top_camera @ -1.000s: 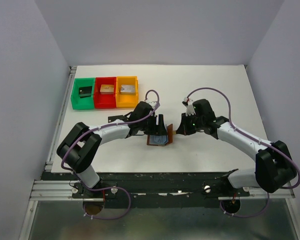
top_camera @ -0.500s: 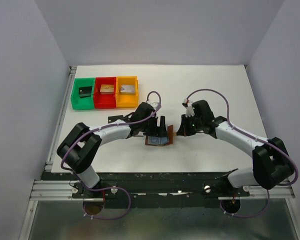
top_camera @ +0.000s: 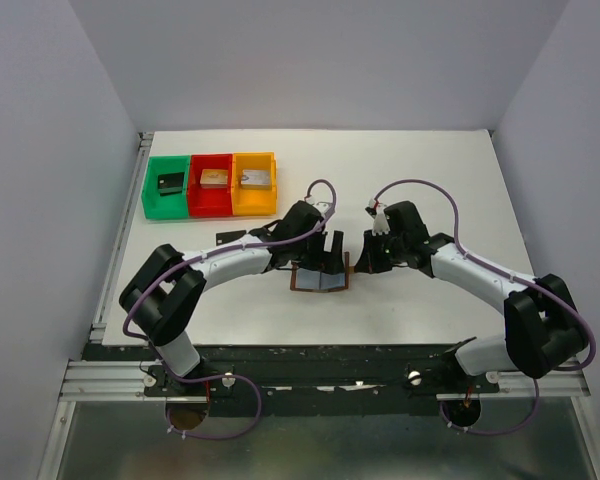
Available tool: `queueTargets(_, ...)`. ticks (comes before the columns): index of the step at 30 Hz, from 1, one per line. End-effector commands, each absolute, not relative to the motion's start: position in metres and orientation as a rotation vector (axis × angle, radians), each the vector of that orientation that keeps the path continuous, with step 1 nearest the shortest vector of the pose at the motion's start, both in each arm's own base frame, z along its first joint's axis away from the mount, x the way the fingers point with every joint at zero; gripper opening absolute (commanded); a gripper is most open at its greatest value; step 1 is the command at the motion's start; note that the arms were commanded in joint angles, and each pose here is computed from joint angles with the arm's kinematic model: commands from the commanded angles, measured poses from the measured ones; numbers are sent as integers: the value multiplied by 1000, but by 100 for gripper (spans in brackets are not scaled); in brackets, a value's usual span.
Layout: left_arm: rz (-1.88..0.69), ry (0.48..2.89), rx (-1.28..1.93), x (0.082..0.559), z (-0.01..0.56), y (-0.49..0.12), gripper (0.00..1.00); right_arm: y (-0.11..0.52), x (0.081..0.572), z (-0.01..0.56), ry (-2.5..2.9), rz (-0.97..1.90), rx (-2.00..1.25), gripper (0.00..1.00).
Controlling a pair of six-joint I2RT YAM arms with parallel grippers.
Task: Take the credit cards out of the card holder
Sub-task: Remove the credit card from the card holder.
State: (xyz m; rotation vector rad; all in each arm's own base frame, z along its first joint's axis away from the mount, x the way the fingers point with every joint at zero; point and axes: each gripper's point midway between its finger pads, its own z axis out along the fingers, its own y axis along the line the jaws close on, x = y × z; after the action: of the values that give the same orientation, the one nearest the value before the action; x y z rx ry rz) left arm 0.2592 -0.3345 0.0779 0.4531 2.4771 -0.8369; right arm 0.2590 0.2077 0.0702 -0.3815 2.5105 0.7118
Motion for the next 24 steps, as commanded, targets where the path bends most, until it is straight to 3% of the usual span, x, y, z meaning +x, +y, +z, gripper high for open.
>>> queueTargets(1, -754, 2486, 425, 262, 75, -322, 99, 203, 259, 66, 2520, 699, -361, 0)
queueTargets(24, -737, 2527, 443, 262, 59, -324, 92, 220, 255, 95, 2409, 848, -402, 0)
